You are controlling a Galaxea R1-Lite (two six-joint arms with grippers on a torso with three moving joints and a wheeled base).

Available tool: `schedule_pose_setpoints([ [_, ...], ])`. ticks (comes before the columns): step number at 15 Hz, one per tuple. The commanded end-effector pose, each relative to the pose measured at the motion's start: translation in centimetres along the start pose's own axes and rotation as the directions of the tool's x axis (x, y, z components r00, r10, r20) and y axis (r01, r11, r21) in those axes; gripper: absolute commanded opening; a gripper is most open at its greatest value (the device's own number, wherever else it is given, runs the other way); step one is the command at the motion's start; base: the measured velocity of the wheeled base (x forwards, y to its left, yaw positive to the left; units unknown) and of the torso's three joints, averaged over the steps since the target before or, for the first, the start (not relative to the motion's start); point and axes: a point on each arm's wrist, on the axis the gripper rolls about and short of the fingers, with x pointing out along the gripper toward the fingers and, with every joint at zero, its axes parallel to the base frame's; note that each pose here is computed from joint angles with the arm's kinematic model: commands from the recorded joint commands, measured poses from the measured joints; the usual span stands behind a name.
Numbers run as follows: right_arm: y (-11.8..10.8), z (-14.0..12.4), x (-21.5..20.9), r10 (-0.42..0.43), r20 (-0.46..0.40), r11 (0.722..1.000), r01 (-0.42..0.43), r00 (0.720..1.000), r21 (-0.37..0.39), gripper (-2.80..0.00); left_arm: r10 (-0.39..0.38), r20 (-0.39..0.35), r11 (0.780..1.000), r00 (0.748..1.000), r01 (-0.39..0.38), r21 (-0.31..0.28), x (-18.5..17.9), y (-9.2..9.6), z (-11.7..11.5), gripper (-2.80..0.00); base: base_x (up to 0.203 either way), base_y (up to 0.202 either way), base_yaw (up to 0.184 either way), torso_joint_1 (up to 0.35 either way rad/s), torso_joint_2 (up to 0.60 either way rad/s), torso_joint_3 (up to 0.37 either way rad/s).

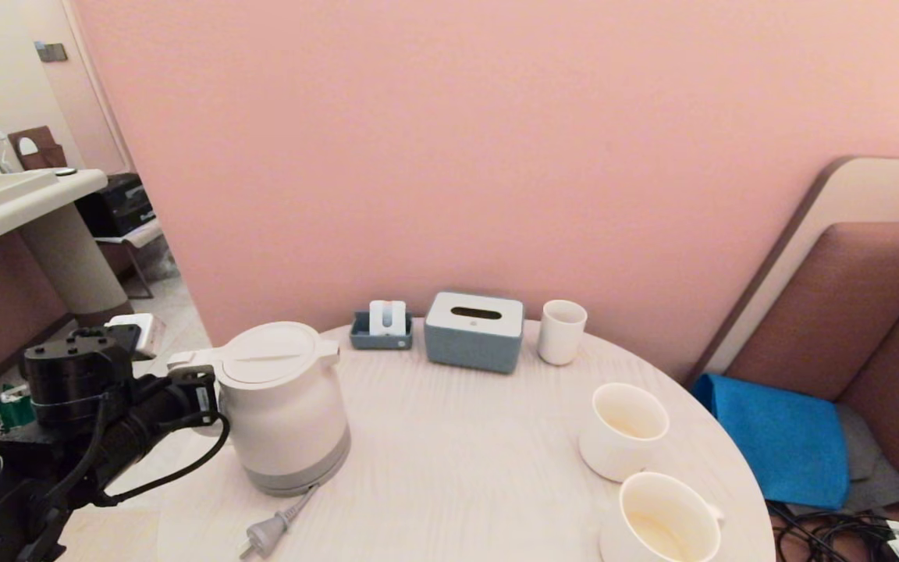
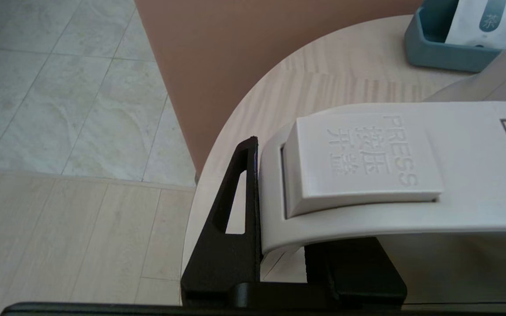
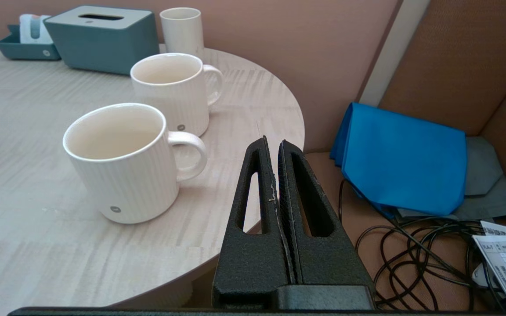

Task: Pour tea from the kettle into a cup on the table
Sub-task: Put down the kettle on the table

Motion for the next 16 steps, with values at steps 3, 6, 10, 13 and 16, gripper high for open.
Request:
schedule_pose_setpoints([
  [3, 0.0, 0.0, 0.0, 0.001, 0.000, 1.000, -0.001, 1.000, 0.000, -2.80, 0.003, -0.027, 1.000, 1.000, -0.002, 0.008, -0.3, 0.1, -0.7, -2.80, 0.000, 0.000, 0.000, 0.000, 0.00, 0.000],
  [6, 0.0, 0.0, 0.0, 0.001, 0.000, 1.000, -0.001, 1.000, 0.000, -2.80, 0.003, -0.011, 1.000, 1.000, -0.003, 0.015, -0.3, 0.1, -0.4, 0.00, 0.000, 0.000, 0.000, 0.000, 0.00, 0.000],
  [10, 0.0, 0.0, 0.0, 0.001, 0.000, 1.000, -0.001, 1.000, 0.000, -2.80, 0.001, -0.002, 1.000, 1.000, -0.001, 0.016, -0.5, 0.0, -0.2, 0.00, 0.000, 0.000, 0.000, 0.000, 0.00, 0.000],
  [13, 0.0, 0.0, 0.0, 0.001, 0.000, 1.000, -0.001, 1.000, 0.000, -2.80, 0.001, -0.004, 1.000, 1.000, -0.001, 0.013, -0.9, 0.1, -0.2, 0.00, 0.000, 0.000, 0.000, 0.000, 0.00, 0.000],
  [16, 0.0, 0.0, 0.0, 0.001, 0.000, 1.000, -0.001, 1.000, 0.000, -2.80, -0.001, -0.021, 1.000, 1.000, 0.001, 0.012, -1.7, 0.2, -0.7, 0.00, 0.000, 0.000, 0.000, 0.000, 0.00, 0.000],
])
